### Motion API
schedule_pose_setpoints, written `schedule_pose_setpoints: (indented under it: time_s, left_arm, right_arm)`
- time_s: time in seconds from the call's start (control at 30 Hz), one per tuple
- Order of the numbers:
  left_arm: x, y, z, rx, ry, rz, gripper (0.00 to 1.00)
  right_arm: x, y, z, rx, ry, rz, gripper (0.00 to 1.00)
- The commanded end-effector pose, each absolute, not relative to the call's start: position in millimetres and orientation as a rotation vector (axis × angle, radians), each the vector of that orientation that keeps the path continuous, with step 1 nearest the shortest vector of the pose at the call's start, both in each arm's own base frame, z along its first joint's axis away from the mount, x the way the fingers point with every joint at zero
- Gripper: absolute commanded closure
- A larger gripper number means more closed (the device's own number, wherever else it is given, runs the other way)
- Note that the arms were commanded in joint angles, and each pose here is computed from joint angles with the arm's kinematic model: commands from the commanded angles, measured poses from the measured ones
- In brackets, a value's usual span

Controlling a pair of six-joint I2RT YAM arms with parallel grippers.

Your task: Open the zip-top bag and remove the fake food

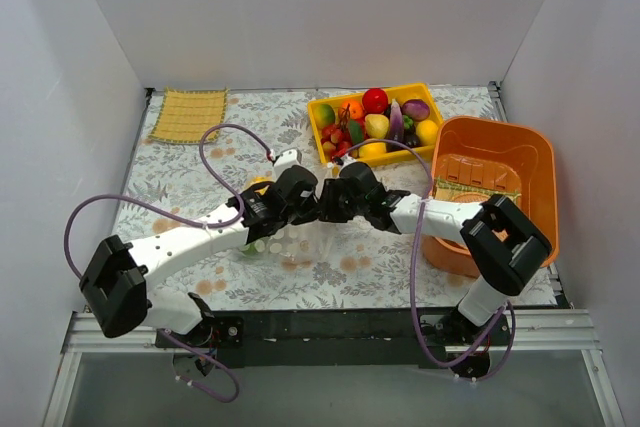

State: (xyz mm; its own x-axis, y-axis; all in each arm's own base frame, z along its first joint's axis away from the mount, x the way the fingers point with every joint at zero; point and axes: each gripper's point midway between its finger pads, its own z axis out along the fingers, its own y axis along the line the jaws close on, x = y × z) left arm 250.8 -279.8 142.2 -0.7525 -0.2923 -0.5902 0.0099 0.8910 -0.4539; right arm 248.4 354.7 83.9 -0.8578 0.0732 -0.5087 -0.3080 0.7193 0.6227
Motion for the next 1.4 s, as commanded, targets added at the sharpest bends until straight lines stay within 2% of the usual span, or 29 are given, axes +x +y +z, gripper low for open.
schedule_pose_setpoints:
  time_s: [0.0, 0.07, 0.13, 0.23, 0.27, 0.33, 0.37, 0.5, 0.67, 0.8, 0.97, 1.1, 1.37]
  left_arm:
    - [254.8, -284.2, 177.2, -0.276, 2.251, -0.698, 1.00]
    - [251.7, -283.3, 182.7, -0.286, 2.244, -0.729, 0.99]
    - [248.3, -283.3, 190.0, -0.278, 2.224, -0.770, 0.79]
    - [243.3, -268.9, 199.8, -0.284, 2.198, -0.754, 0.40]
    - [244.8, -257.4, 206.3, -0.337, 2.166, -0.728, 0.38]
    - [240.5, -232.3, 194.7, -0.412, 2.188, -0.613, 0.39]
    - [243.4, -218.1, 193.0, -0.464, 2.162, -0.550, 0.44]
    - [239.7, -163.6, 168.9, -0.574, 2.147, -0.274, 0.51]
    - [258.9, -113.1, 132.4, -0.708, 2.165, -0.099, 0.66]
    - [280.8, -104.3, 121.1, -0.740, 2.143, -0.120, 0.71]
    - [302.7, -102.8, 108.9, -0.775, 2.155, -0.121, 0.72]
    - [314.7, -108.0, 90.5, -0.802, 2.192, -0.167, 0.74]
    - [308.6, -108.9, 50.8, -0.815, 2.272, -0.164, 0.84]
  right_arm:
    - [265.1, 381.5, 117.9, -0.190, 2.288, 1.142, 0.66]
    - [267.8, 385.0, 118.6, -0.199, 2.271, 1.164, 0.66]
    - [266.7, 388.8, 119.6, -0.204, 2.252, 1.210, 0.65]
    - [264.3, 394.8, 121.3, -0.220, 2.228, 1.274, 0.62]
    - [264.0, 395.5, 120.3, -0.225, 2.229, 1.278, 0.62]
    - [262.8, 394.4, 114.2, -0.221, 2.241, 1.279, 0.61]
    - [260.9, 394.5, 115.1, -0.230, 2.234, 1.290, 0.61]
    - [262.8, 396.5, 110.9, -0.256, 2.230, 1.289, 0.58]
    - [260.5, 395.5, 102.5, -0.257, 2.248, 1.288, 0.60]
    - [260.4, 395.5, 99.6, -0.269, 2.252, 1.285, 0.61]
    - [259.2, 399.4, 95.7, -0.291, 2.265, 1.296, 0.61]
    - [259.5, 401.9, 91.4, -0.295, 2.266, 1.312, 0.55]
    - [260.4, 414.4, 92.5, -0.319, 2.260, 1.361, 0.45]
